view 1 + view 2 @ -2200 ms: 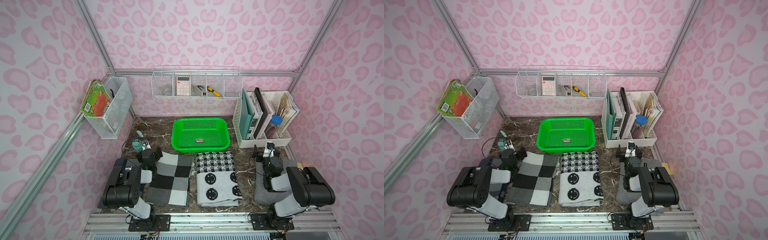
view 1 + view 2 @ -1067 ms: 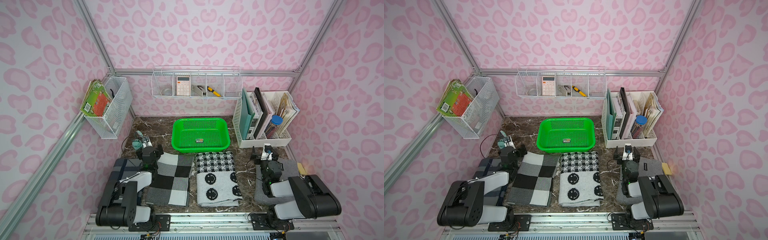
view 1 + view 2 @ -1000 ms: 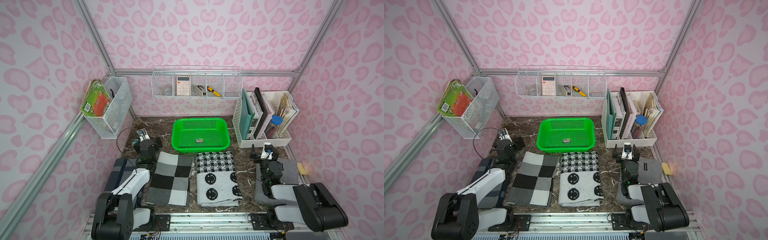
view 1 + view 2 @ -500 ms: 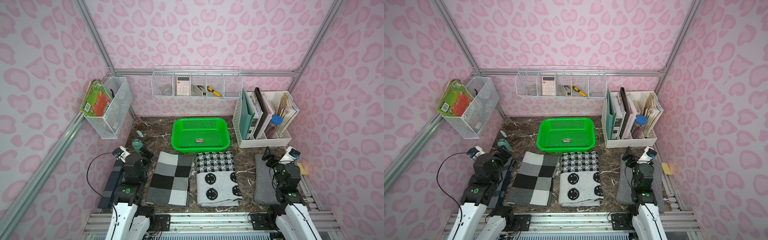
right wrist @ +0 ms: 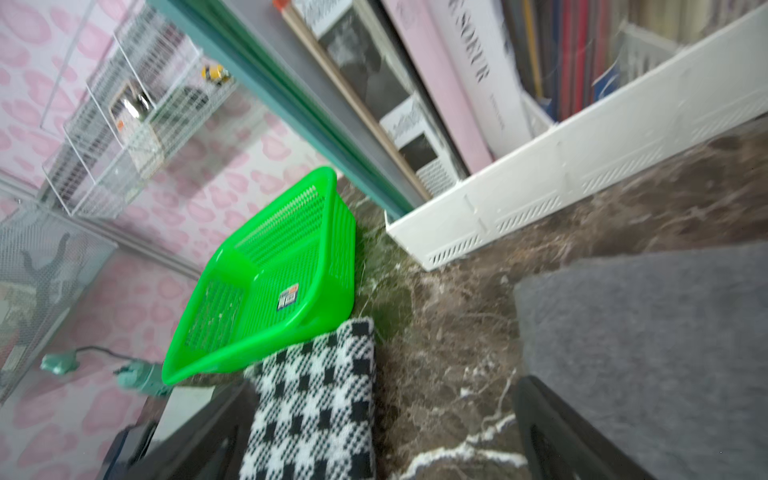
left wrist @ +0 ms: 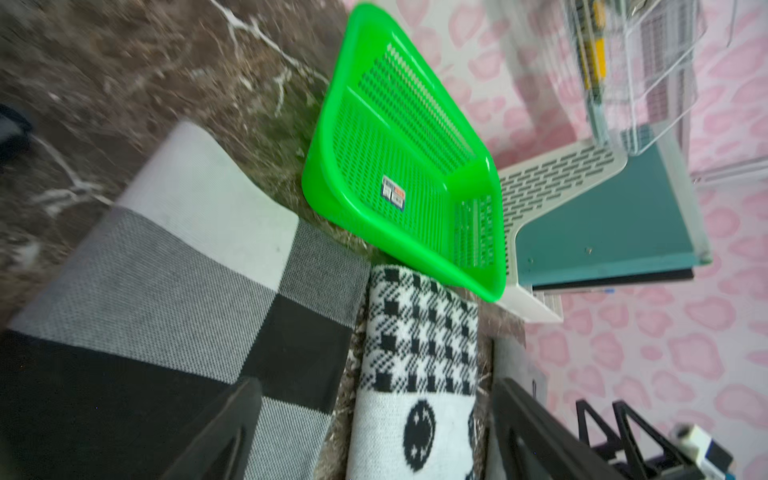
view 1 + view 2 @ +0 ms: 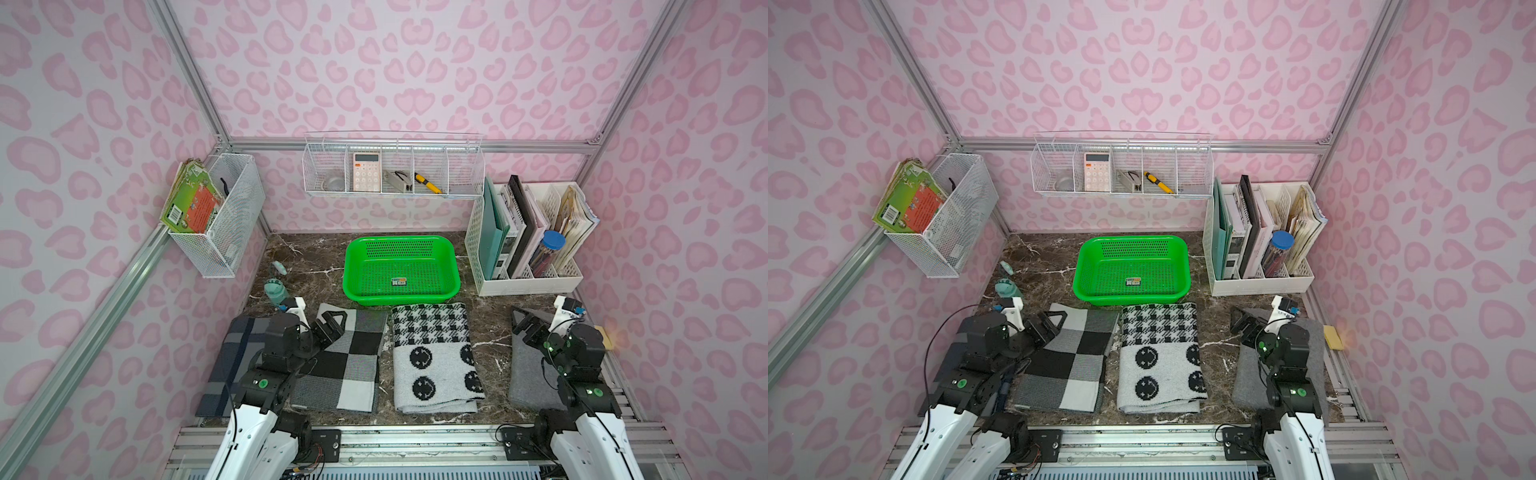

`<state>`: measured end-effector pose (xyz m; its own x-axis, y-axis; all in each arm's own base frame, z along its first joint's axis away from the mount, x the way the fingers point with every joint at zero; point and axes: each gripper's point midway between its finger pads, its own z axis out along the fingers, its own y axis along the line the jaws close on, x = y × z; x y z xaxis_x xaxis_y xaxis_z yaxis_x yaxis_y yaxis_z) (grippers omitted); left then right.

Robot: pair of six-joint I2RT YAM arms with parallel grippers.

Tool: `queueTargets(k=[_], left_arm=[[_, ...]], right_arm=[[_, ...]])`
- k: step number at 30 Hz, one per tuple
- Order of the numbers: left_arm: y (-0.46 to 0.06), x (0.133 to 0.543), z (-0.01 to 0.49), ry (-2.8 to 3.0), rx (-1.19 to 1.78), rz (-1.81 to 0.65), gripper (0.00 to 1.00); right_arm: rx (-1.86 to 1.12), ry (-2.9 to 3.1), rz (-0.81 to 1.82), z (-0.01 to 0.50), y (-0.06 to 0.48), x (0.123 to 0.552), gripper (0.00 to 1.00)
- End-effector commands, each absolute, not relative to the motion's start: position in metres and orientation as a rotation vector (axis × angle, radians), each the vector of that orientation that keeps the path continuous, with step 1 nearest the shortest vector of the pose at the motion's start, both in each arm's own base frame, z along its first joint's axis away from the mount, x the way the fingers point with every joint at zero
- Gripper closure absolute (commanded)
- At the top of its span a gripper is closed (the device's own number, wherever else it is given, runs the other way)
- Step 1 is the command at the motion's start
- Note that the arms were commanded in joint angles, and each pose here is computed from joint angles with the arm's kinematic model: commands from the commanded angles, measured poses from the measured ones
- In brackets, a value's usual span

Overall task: Put the folded scarf in the basket
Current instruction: Adjust the scarf at the center of the board.

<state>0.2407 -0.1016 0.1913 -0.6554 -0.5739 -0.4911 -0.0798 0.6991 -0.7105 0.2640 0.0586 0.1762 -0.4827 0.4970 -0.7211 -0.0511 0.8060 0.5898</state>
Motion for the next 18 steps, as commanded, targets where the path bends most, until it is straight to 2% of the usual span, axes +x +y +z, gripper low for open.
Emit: queueTargets(k=[1, 6, 12, 18], left_arm=[[-0.134, 0.238, 0.188, 2.201, -0.414, -0.933, 0.09], [-0.175, 0.223, 0.165, 2.316, -0.286, -0.968, 0.09], [-0.185, 0.205, 0.142, 2.393, -0.319, -0.977, 0.13], [-0.184, 0.19, 0.121, 2.454, -0.369, -0.953, 0.21]], right_arm=[[0.237, 2.106, 0.687, 0.161, 0.086, 0.26, 0.0], [0.089, 2.204, 0.586, 0.147, 0.128, 0.258, 0.01], [0.051, 2.26, 0.733, 0.118, 0.16, 0.25, 0.02], [0.08, 2.31, 0.738, 0.086, 0.164, 0.249, 0.07]])
